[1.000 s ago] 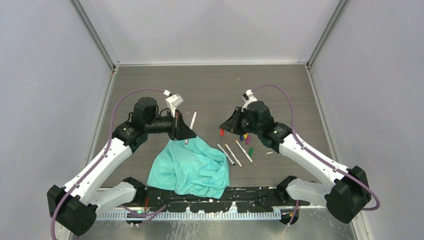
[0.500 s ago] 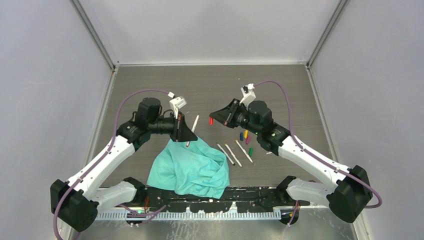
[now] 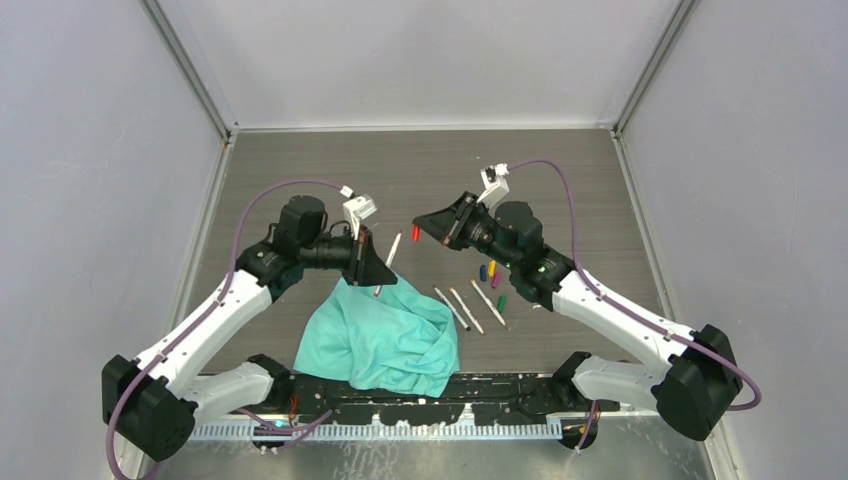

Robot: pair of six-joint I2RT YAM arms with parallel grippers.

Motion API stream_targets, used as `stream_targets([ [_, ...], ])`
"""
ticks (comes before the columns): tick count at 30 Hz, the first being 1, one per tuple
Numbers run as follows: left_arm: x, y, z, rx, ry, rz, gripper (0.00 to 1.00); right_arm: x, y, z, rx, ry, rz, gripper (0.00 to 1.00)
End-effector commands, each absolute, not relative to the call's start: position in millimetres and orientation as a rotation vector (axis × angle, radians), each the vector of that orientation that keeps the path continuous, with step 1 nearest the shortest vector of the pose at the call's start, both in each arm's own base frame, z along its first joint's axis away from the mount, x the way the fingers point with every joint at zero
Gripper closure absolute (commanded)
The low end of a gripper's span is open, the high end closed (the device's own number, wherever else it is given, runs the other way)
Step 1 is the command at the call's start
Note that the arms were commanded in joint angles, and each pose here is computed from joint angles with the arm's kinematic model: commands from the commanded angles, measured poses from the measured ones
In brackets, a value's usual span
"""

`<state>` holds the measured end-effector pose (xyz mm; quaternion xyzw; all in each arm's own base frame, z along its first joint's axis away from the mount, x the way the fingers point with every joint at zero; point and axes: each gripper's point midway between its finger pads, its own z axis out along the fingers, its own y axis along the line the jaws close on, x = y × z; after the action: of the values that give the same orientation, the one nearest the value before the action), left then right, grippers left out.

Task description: Insert the pens into the pen caps

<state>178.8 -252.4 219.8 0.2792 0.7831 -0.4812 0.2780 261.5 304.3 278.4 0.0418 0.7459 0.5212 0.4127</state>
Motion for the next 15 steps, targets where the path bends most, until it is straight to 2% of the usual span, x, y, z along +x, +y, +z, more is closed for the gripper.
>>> stream_targets([
  [1,175.6,-257.4,231.4,0.802,2.044,-1.324,1.00,270.0,307.1,322.4,0.106,1.722,1.349,0.99],
  [15,173.1,-258.1,230.5,0.813,2.048,-1.321,1.00,276.0,315.2,341.8,0.081,1.671,1.369,0.99],
])
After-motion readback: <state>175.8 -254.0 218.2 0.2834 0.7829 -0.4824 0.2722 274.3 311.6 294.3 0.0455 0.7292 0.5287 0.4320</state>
